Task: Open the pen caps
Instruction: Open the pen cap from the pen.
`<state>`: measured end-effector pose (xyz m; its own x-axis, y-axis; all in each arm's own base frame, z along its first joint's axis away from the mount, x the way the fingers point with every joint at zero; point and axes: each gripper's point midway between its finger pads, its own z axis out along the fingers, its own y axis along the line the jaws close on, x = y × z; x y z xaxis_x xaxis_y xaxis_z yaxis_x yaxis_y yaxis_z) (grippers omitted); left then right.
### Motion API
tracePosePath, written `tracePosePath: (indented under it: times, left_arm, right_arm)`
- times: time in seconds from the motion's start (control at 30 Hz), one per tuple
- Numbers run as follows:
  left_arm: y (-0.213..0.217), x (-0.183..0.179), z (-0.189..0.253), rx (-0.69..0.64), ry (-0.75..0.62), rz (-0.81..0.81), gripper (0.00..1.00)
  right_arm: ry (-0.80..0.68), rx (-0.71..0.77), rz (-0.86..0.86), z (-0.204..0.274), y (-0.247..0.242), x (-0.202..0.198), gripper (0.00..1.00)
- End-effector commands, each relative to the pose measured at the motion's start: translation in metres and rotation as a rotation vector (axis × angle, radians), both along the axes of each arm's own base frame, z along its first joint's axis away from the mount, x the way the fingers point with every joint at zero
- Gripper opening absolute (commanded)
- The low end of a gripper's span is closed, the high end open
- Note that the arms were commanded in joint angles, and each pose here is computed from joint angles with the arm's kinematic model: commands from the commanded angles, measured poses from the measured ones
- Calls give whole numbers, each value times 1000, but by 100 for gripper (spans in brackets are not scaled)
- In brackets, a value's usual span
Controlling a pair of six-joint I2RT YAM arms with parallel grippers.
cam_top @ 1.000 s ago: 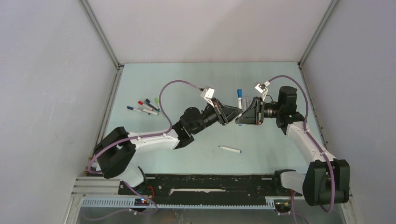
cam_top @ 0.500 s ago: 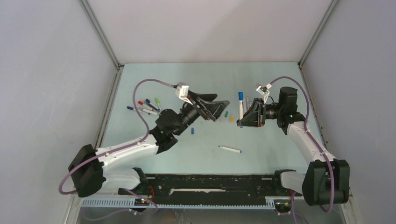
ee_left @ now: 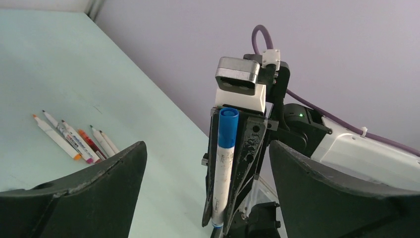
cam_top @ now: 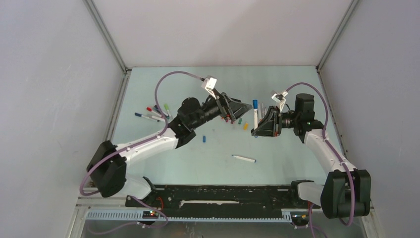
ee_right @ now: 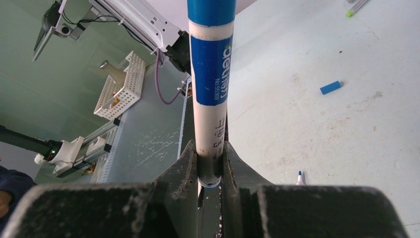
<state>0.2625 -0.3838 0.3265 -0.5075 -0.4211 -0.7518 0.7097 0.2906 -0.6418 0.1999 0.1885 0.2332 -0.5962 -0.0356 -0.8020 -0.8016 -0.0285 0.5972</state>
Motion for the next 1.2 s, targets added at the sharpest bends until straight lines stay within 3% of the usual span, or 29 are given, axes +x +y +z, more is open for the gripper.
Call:
tracePosePath:
  times: [0.0,0.63,0.83,0.87,1.03,1.17]
  left_arm:
    - [-20,-6,29,-64,-16,-86,93]
    - [-50,-6,39,-92,-8,-206,44]
    - [-52,-8,55,-114,-43,-232,4]
    - [-49,-7,63,-122,-65,-217,1]
    - [-2,24,125,-203,-210,6,0]
    - [55,49,194,-383,-330,210,0]
  right_arm:
    - [-31,19,31,5,0,-6,0]
    - [-17,17,31,4,1,-5,0]
    - [-10,15,31,2,1,-4,0]
    - [-8,15,31,2,1,-4,0]
    - [9,16,50,0,4,-7,0]
    - [38,4,92,-7,15,-14,0]
